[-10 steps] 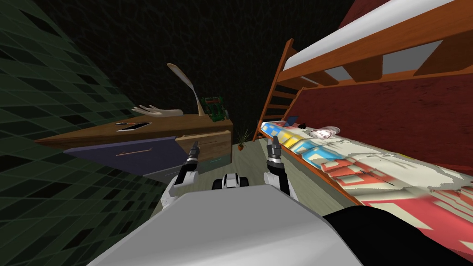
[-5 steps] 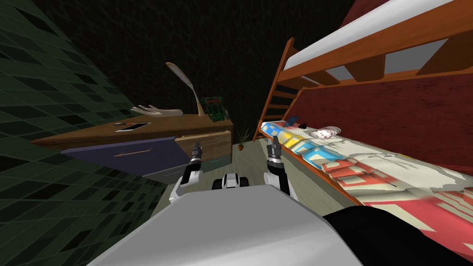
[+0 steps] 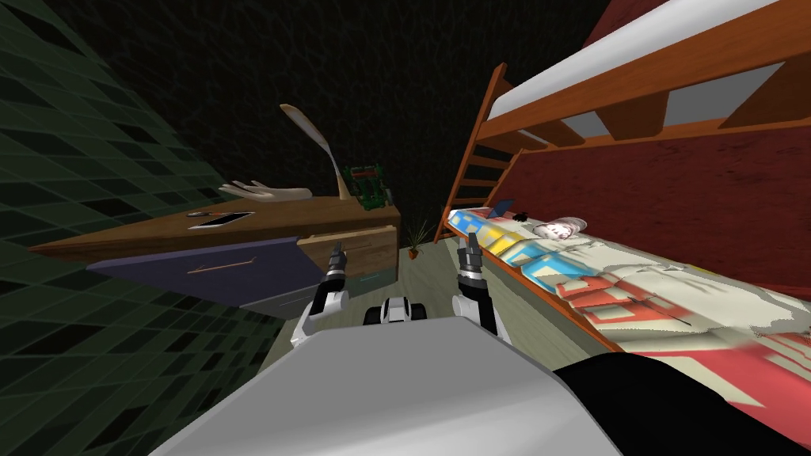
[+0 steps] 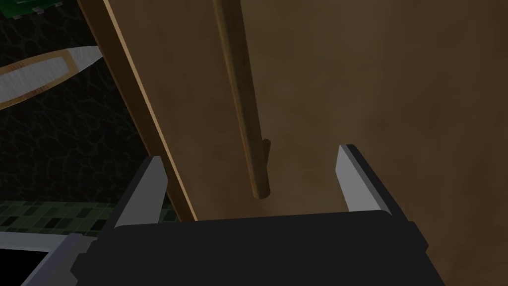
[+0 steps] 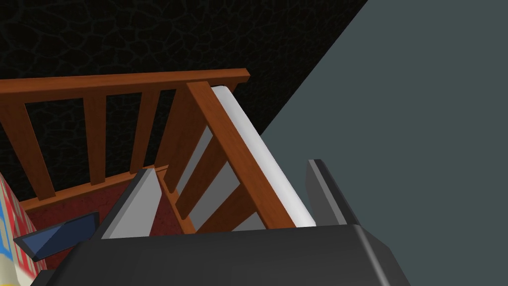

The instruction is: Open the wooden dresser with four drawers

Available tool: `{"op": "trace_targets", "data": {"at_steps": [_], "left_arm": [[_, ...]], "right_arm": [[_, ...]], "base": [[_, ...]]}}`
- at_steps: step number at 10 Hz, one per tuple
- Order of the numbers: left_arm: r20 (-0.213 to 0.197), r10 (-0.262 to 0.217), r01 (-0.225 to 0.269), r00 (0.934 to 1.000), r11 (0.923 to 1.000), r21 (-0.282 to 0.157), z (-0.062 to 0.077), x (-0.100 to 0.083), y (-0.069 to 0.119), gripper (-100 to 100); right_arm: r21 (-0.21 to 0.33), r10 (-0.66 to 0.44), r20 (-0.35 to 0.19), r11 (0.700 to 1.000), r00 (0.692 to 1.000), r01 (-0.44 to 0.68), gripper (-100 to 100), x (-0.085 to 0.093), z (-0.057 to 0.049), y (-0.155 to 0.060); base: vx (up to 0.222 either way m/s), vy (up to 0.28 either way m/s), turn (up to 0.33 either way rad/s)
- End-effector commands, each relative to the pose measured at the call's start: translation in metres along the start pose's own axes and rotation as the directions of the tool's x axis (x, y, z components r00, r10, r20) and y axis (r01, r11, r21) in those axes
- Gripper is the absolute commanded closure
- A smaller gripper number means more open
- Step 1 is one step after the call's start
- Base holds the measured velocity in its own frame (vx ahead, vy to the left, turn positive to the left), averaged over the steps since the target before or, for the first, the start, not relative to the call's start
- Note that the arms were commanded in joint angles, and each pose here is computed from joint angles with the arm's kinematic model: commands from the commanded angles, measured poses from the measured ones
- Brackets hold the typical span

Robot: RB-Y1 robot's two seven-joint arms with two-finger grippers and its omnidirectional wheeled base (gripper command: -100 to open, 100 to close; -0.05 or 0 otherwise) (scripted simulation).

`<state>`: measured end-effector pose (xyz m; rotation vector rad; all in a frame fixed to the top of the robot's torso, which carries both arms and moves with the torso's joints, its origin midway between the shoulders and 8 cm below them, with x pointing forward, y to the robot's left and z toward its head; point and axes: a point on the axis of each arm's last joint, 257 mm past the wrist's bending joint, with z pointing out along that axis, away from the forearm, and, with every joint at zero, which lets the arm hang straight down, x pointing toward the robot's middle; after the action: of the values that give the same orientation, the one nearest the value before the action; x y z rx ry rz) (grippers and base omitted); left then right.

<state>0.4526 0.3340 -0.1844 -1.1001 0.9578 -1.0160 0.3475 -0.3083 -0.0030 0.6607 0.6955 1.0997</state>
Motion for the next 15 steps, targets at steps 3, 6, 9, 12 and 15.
{"op": "trace_targets", "data": {"at_steps": [3, 6, 9, 12, 15], "left_arm": [[-0.003, -0.002, 0.002, 1.0000, 1.0000, 0.006, -0.002, 0.002, -0.003, 100], [-0.004, -0.003, 0.003, 1.0000, 1.0000, -0.004, -0.004, 0.002, -0.002, 100], [-0.007, -0.002, 0.002, 1.0000, 1.0000, -0.003, -0.009, 0.002, -0.005, 100], [-0.007, -0.004, 0.004, 1.0000, 1.0000, -0.009, -0.011, 0.001, -0.014, -100], [-0.005, -0.005, 0.005, 1.0000, 0.9999, -0.009, -0.011, -0.002, -0.030, -100]], "right_arm": [[0.000, 0.000, 0.000, 1.000, 1.000, 0.000, 0, 0.000, 0.000, 0.000], [0.000, 0.000, 0.000, 1.000, 1.000, 0.000, 0, 0.000, 0.000, 0.000], [0.000, 0.000, 0.000, 1.000, 1.000, 0.000, 0, 0.000, 0.000, 0.000], [0.000, 0.000, 0.000, 1.000, 1.000, 0.000, 0, 0.000, 0.000, 0.000], [0.000, 0.000, 0.000, 1.000, 1.000, 0.000, 0, 0.000, 0.000, 0.000]], "base": [[-0.110, -0.030, 0.005], [-0.141, -0.041, 0.002], [-0.143, -0.042, 0.009], [-0.166, -0.032, -0.003], [0.040, 0.000, -0.008]]}}
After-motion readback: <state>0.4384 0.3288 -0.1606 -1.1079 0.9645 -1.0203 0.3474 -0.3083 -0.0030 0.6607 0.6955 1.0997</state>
